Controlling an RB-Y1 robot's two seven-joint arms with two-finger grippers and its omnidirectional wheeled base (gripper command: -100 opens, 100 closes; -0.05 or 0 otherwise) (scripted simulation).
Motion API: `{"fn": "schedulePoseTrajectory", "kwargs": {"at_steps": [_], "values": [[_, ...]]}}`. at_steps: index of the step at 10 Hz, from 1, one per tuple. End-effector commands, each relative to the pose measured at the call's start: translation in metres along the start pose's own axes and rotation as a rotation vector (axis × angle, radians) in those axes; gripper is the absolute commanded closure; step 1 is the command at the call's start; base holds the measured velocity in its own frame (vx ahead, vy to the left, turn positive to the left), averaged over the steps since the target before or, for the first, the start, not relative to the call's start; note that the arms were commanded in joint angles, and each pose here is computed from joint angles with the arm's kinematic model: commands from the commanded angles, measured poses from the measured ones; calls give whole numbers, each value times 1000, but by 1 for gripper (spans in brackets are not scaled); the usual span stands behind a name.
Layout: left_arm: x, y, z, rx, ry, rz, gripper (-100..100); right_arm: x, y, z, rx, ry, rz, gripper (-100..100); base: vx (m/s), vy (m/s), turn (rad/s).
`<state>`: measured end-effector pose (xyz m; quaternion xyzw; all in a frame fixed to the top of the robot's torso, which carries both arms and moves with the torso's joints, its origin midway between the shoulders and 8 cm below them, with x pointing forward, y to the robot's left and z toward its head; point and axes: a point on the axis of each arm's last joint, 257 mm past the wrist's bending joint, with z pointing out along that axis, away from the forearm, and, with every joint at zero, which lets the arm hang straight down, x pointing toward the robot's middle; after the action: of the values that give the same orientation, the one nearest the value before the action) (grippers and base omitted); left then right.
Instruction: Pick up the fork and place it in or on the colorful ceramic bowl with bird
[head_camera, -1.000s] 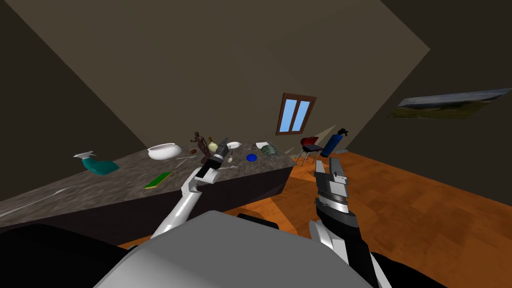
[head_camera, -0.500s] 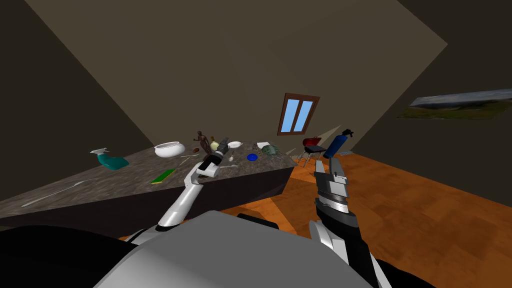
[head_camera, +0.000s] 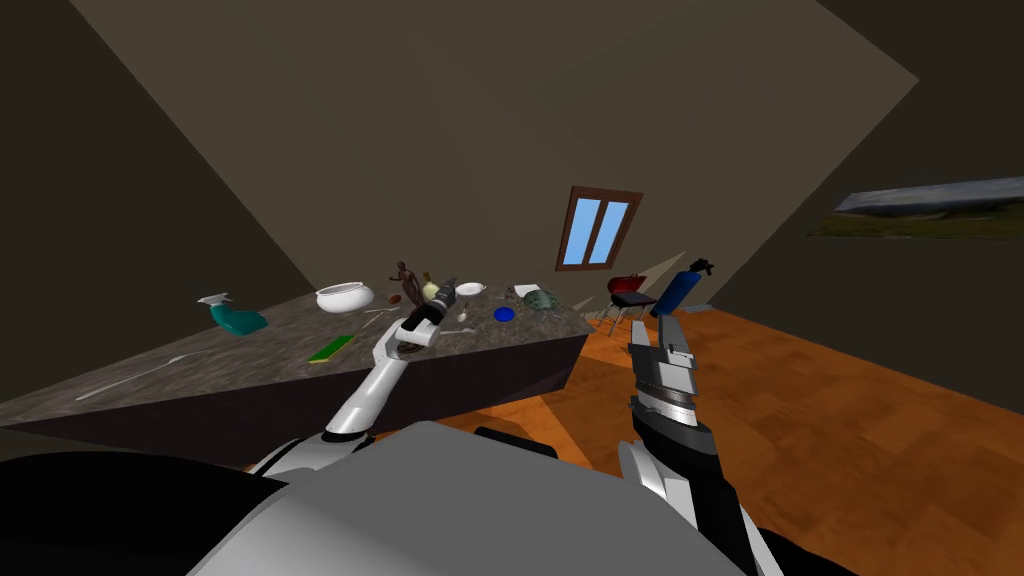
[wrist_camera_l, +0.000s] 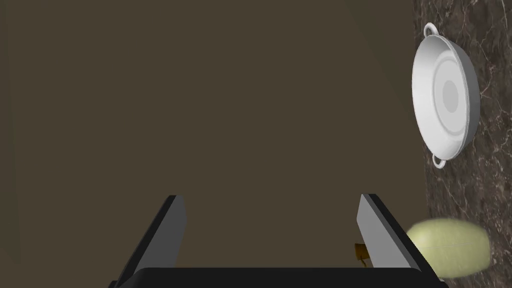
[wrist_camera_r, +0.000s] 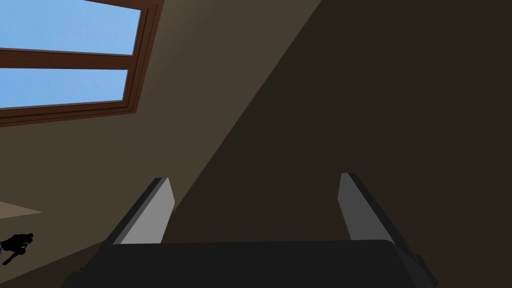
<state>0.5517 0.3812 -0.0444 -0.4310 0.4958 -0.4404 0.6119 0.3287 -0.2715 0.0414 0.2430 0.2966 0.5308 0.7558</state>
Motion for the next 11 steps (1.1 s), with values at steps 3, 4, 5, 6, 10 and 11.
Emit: {"fn": "schedulePoseTrajectory", "kwargs": {"at_steps": [3, 4, 5, 6, 10, 11], "values": [[-16, 28, 13, -114, -25, 14, -100, 0, 0, 0, 0, 0, 0, 0, 4, -40, 37], [-26, 33, 21, -144, -37, 22, -100, 0, 0, 0, 0, 0, 0, 0, 2, -48, 44], [-27, 44, 20, -180, -41, 20, -100, 0, 0, 0, 0, 0, 0, 0, 4, -43, 23], [-27, 48, 19, -192, -42, 20, -100, 0, 0, 0, 0, 0, 0, 0, 3, -19, 2], [-49, 86, 28, -339, -73, 26, -100, 0, 0, 0, 0, 0, 0, 0, 10, -42, 32], [-49, 87, 27, -346, -73, 26, -100, 0, 0, 0, 0, 0, 0, 0, 0, -22, -3]]}}
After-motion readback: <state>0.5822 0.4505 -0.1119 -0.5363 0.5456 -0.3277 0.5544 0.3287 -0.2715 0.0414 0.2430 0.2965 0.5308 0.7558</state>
